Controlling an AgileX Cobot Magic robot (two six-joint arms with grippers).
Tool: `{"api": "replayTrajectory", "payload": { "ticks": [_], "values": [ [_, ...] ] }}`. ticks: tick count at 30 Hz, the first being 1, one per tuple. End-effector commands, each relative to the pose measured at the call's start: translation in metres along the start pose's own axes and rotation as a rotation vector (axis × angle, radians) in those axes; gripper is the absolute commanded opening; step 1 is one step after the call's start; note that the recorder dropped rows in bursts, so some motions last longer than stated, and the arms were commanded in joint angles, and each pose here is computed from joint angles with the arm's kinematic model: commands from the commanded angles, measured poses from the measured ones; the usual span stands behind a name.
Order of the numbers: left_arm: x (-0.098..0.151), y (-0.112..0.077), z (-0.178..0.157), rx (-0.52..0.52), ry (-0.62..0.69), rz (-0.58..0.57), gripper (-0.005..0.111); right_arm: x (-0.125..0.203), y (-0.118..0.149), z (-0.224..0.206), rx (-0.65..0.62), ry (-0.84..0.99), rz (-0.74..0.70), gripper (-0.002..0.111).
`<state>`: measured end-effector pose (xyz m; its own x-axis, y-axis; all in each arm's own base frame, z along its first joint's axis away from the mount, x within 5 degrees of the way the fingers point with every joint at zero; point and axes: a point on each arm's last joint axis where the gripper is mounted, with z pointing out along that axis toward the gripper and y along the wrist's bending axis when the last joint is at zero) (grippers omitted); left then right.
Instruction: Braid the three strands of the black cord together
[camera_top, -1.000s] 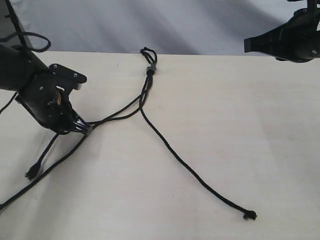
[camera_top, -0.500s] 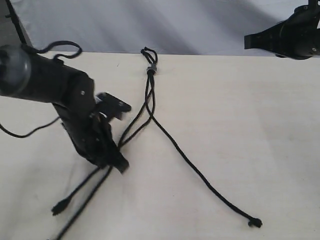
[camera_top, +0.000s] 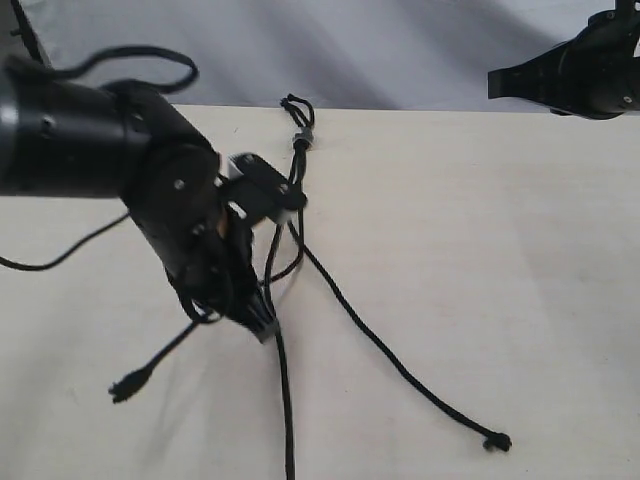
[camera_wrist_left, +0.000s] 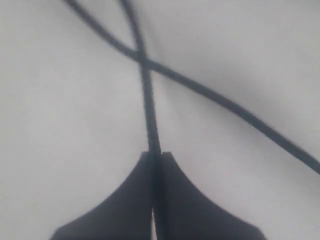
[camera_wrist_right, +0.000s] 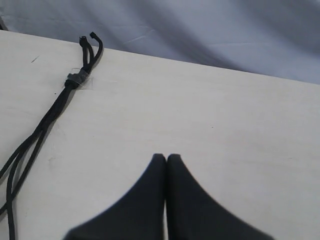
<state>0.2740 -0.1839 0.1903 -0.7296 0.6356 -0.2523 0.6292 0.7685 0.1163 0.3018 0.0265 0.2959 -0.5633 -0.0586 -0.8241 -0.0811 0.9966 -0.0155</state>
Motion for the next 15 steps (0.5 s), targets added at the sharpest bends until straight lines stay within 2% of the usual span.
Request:
{"api": "replayTrajectory", "payload": {
  "ticks": [1,5,8,12,15],
  "values": [
    [0.008,0.043,-0.019,-0.096,-0.052,-0.18,0.0,0.0,-0.002,0.0,0.006,-0.005,0.006,0.0],
    [0.018,0.074,-0.02,-0.126,-0.048,-0.309,0.0,0.0,-0.002,0.0,0.006,-0.005,0.006,0.0],
    [0.029,0.091,-0.014,-0.138,-0.053,-0.379,0.0,0.0,-0.002,0.0,0.006,-0.005,0.006,0.0],
    [0.044,0.097,-0.001,-0.138,-0.046,-0.408,0.0,0.0,-0.002,0.0,0.006,-0.005,0.006,0.0],
    [0.05,0.094,0.007,-0.131,-0.033,-0.404,0.0,0.0,-0.002,0.0,0.006,-0.005,0.006,0.0]
  ]
}}
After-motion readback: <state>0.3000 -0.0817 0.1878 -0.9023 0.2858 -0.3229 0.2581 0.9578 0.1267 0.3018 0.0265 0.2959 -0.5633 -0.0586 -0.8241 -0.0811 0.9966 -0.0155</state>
